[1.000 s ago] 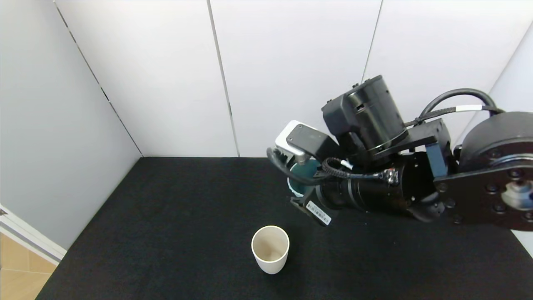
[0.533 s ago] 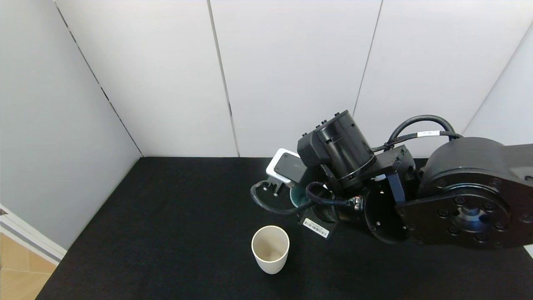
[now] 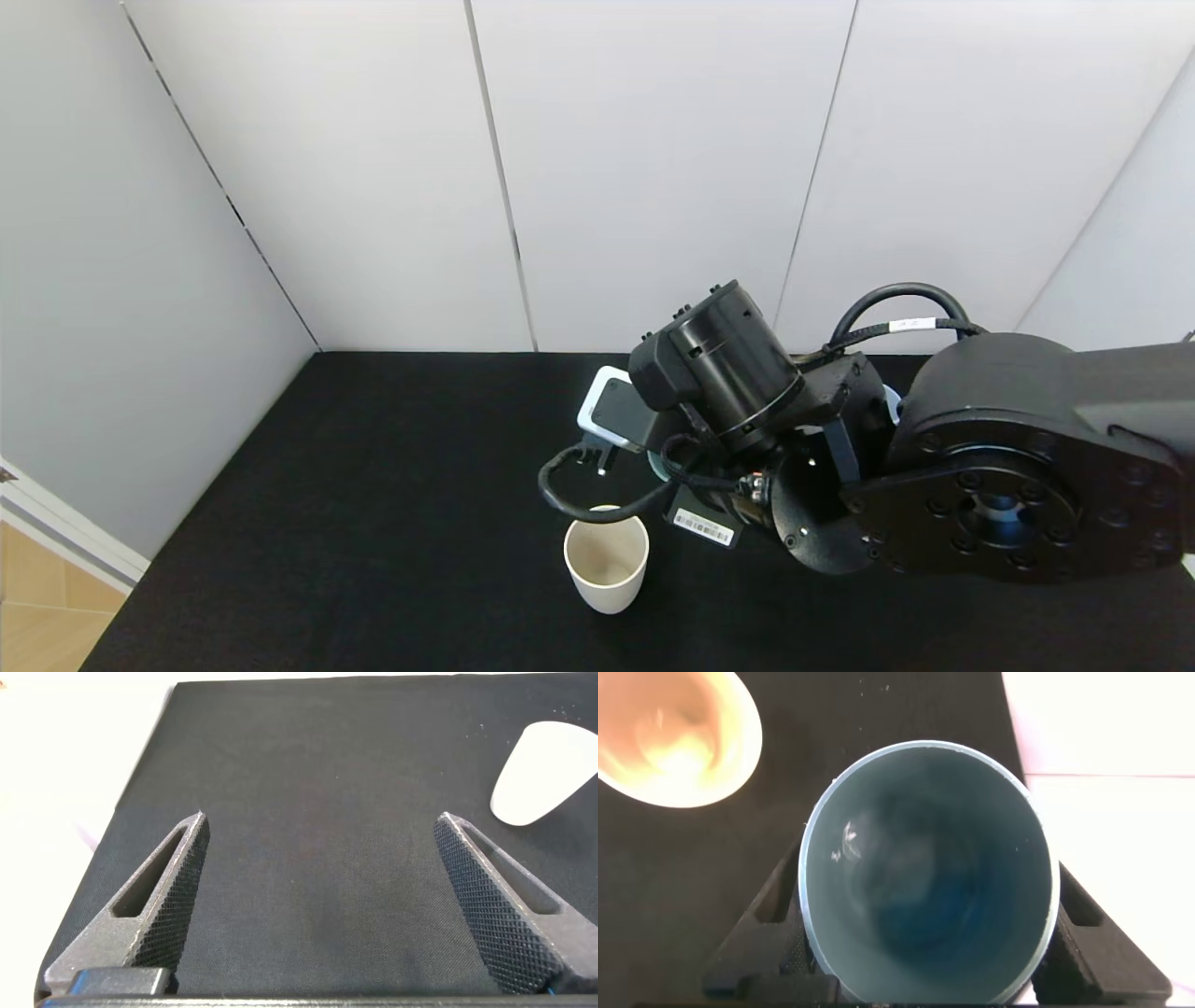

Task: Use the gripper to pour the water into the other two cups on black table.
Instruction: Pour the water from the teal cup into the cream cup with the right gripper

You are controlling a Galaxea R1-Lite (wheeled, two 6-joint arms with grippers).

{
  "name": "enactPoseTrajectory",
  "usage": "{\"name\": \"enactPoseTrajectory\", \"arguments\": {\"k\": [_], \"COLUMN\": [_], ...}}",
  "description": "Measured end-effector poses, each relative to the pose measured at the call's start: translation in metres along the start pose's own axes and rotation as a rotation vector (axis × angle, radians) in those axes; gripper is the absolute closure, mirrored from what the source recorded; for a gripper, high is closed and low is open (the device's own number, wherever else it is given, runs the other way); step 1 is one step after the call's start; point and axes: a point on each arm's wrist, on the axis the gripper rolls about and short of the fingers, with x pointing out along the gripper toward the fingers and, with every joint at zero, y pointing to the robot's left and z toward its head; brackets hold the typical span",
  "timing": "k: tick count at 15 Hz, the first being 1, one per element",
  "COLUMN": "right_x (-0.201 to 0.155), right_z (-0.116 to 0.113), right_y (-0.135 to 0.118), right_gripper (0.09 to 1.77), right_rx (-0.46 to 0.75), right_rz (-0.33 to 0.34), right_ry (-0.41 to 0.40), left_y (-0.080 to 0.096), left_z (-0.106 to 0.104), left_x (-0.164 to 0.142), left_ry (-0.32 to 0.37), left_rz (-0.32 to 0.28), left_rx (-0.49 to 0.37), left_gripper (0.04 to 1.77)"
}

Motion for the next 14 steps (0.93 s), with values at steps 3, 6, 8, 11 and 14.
{"name": "enactPoseTrajectory", "arguments": {"k": [3, 6, 8, 11, 14], "right_x": [-0.001, -0.003, -0.003, 0.000, 0.004], "right_z": [0.003, 0.006, 0.008, 0.009, 0.011], "right_y": [0.007, 0.016, 0.022, 0.030, 0.036], "right_gripper": [0.63, 0.63, 0.63, 0.63, 0.63], "right_rx": [-0.042, -0.065, -0.082, -0.122, -0.174], "right_rz": [-0.004, 0.007, 0.012, 0.002, -0.001], "right_ry": [0.003, -0.006, -0.007, 0.009, 0.021], "left_y": [0.000, 0.000, 0.000, 0.000, 0.000], "left_z": [0.000, 0.000, 0.000, 0.000, 0.000], "left_x": [0.000, 0.000, 0.000, 0.000, 0.000], "left_ry": [0.000, 0.000, 0.000, 0.000, 0.000], "left_rz": [0.000, 0.000, 0.000, 0.000, 0.000], "left_rx": [0.000, 0.000, 0.000, 0.000, 0.000], "left_gripper": [0.09, 0.09, 0.09, 0.09, 0.09]}}
